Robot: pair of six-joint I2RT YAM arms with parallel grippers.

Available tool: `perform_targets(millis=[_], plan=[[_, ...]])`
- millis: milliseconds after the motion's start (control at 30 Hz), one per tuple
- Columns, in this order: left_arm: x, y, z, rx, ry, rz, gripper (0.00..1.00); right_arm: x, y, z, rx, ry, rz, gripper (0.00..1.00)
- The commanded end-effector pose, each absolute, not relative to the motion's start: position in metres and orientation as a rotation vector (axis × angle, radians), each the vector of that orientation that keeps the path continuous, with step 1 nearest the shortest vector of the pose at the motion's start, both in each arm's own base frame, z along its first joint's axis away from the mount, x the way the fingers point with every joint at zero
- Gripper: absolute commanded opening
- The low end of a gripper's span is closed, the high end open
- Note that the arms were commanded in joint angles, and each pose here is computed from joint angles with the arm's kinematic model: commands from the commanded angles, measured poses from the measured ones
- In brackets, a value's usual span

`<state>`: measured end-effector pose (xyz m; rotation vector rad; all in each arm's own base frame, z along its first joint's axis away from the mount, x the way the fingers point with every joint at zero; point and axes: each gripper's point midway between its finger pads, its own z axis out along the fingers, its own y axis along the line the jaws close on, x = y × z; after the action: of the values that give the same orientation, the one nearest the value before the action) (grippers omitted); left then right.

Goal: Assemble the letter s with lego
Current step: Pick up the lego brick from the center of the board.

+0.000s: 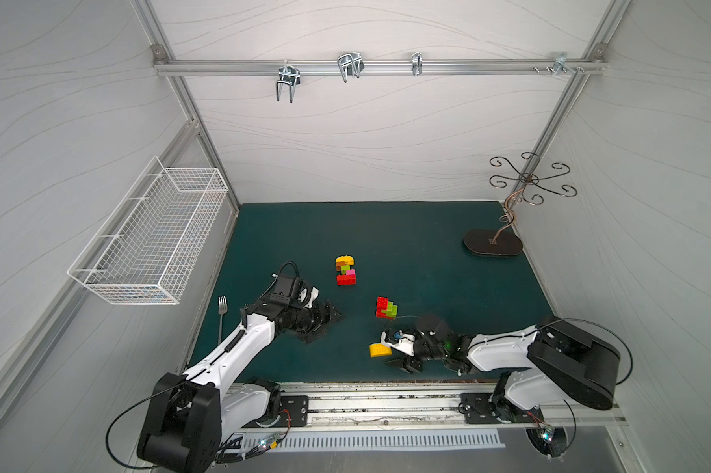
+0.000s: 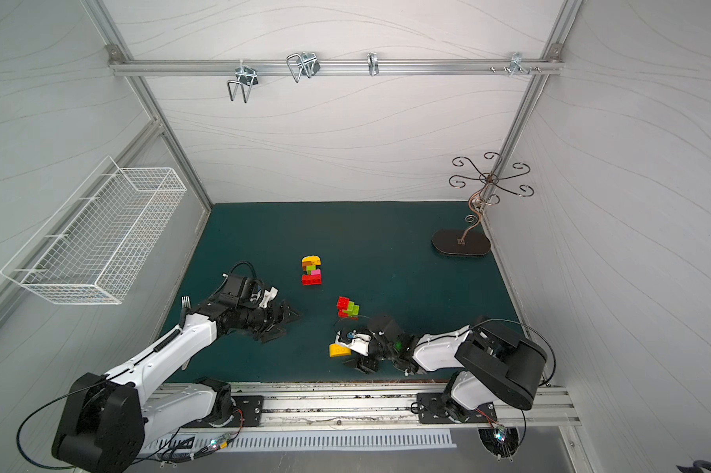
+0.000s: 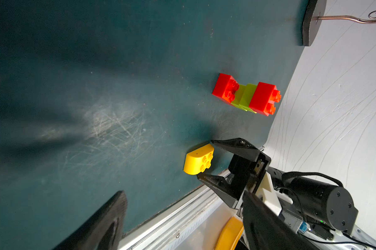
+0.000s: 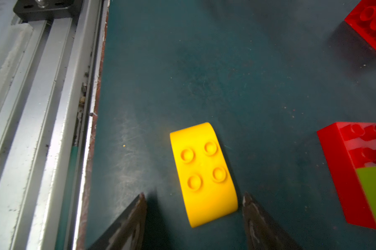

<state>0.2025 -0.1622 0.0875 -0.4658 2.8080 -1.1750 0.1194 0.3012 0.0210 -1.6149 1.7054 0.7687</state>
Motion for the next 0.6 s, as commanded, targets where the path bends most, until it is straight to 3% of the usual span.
perform_targets(millis=[0, 233, 567], plan=[[0.2187, -0.1696, 0.1079, -0.375, 2.738, -1.215, 0.86, 0.1129, 0.2983, 0.0149, -1.630, 1.721, 0.814, 0.69], [0.2200, -0.1700, 0.1099, -0.366, 2.738, -1.213, 0.86, 0.1121, 0.2939, 0.0146, -1.610, 1.752, 0.825, 0.51], [0.2206, -0.1705, 0.1109, -0.369, 2.729, -1.222, 0.86, 0.1142, 0.2968, 0.0139, -1.612, 1.751, 0.823, 0.33]])
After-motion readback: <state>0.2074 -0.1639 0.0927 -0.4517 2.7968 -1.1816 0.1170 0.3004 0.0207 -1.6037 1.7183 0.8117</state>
